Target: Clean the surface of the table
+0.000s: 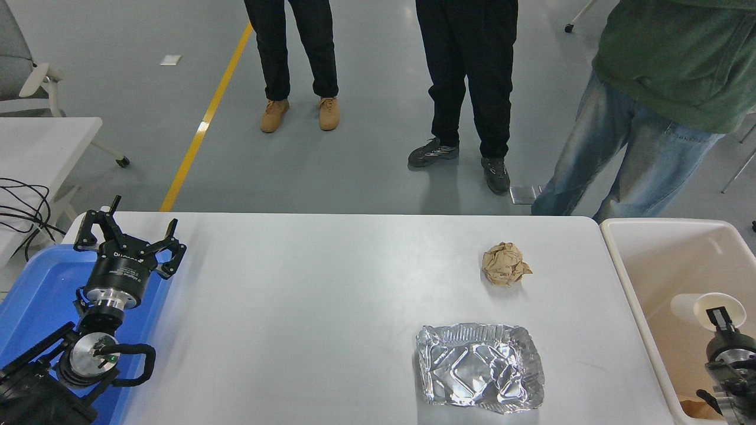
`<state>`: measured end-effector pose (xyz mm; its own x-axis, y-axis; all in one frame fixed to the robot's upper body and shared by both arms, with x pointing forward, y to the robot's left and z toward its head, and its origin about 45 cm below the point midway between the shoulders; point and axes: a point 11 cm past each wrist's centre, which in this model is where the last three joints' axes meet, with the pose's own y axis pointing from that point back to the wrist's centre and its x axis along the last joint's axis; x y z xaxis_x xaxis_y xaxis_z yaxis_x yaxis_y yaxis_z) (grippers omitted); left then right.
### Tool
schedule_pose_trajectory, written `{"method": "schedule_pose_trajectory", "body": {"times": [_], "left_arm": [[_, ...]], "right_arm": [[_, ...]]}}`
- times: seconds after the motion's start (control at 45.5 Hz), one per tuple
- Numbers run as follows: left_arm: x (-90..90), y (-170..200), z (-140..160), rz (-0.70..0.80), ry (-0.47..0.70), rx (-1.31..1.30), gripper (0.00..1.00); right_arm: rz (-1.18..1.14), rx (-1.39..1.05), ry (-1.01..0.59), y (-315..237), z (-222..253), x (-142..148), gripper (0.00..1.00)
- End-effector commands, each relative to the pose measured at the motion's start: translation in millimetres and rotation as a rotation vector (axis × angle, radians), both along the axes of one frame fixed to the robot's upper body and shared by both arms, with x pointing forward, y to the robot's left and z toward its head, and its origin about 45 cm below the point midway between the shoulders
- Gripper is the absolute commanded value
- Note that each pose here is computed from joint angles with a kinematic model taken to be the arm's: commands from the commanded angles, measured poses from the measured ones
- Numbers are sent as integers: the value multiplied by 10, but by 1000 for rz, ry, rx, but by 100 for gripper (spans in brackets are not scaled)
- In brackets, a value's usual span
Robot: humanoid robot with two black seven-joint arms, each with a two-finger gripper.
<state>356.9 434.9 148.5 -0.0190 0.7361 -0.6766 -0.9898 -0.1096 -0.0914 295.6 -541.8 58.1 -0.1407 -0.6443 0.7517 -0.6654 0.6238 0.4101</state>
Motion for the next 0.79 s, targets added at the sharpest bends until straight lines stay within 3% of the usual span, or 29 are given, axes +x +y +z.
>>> {"method": "schedule_pose_trajectory", "body": {"times": [0.0,0.088,0.11,0.132,0.286,0.769], "left_arm": [[1,-1,1,0,0,0,99],[1,-1,1,0,0,0,99],[-1,3,-1,1,1,0,99],[-1,3,-2,1,1,0,99],[-1,3,-2,1,1,0,99],[1,-1,1,0,0,0,99]], "right_arm": [[4,-15,0,12,12,20,6],[4,-16,-5,12,29,40,54],[3,-18,-12,11,52,66,71],[4,-18,-19,16,72,93,80],[7,-30,-32,10,132,154,96],[-6,-35,-39,-46,171,145,97]]}}
